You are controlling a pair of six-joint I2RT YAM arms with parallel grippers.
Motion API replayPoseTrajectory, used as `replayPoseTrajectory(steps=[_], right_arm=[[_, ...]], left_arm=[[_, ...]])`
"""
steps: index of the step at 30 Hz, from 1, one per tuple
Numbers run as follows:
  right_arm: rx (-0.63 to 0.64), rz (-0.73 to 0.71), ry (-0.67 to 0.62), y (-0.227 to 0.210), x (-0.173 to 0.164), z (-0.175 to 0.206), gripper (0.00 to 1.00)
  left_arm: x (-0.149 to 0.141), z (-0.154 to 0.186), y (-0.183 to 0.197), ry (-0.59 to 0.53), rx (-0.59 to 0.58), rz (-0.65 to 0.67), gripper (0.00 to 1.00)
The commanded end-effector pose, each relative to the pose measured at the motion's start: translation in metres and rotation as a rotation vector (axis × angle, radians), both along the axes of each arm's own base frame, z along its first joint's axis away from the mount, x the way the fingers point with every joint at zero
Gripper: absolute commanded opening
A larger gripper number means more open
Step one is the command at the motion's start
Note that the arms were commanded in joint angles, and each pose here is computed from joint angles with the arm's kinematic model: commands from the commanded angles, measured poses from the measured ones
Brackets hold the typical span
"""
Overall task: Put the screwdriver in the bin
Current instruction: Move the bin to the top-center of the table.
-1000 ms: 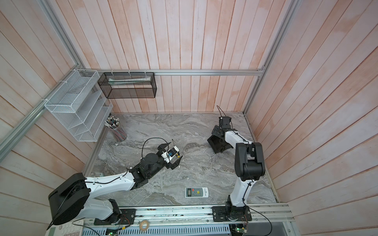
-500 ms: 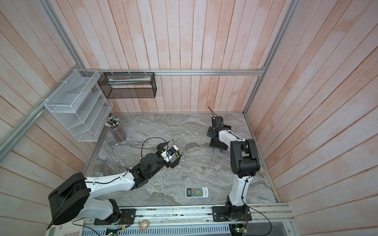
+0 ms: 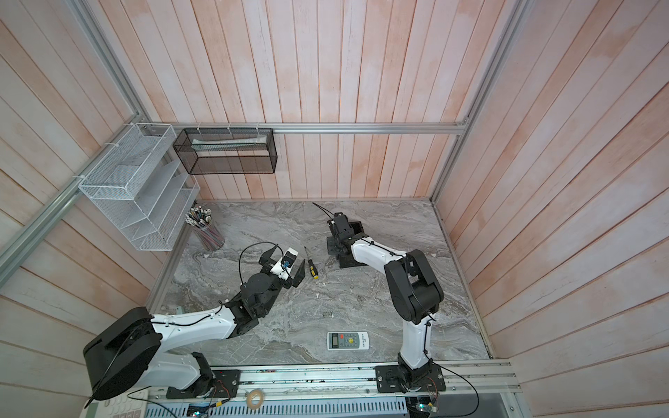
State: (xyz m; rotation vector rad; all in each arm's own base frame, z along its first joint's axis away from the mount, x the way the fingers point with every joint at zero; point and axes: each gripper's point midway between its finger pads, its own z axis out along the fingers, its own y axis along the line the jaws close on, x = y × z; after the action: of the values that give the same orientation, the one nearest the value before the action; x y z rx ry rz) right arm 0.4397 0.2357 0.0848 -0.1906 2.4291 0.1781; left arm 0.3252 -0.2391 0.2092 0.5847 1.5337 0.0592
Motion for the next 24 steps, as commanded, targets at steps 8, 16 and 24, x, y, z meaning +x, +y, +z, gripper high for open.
replayPoseTrajectory(steps=[8, 16, 24], right_arm=[[0.039, 0.01, 0.037, 0.029, -0.003, -0.008, 0.25], [0.111, 0.098, -0.082, 0.053, -0.02, 0.061, 0.59], [0.111, 0.222, -0.049, 0.097, -0.056, 0.031, 0.59]], left_arm=[[0.003, 0.01, 0.015, 0.063, -0.154, 0.01, 1.0], [0.018, 0.007, 0.037, 0.256, -0.386, -0.033, 1.0], [0.033, -0.007, 0.074, 0.389, -0.622, -0.033, 1.0]])
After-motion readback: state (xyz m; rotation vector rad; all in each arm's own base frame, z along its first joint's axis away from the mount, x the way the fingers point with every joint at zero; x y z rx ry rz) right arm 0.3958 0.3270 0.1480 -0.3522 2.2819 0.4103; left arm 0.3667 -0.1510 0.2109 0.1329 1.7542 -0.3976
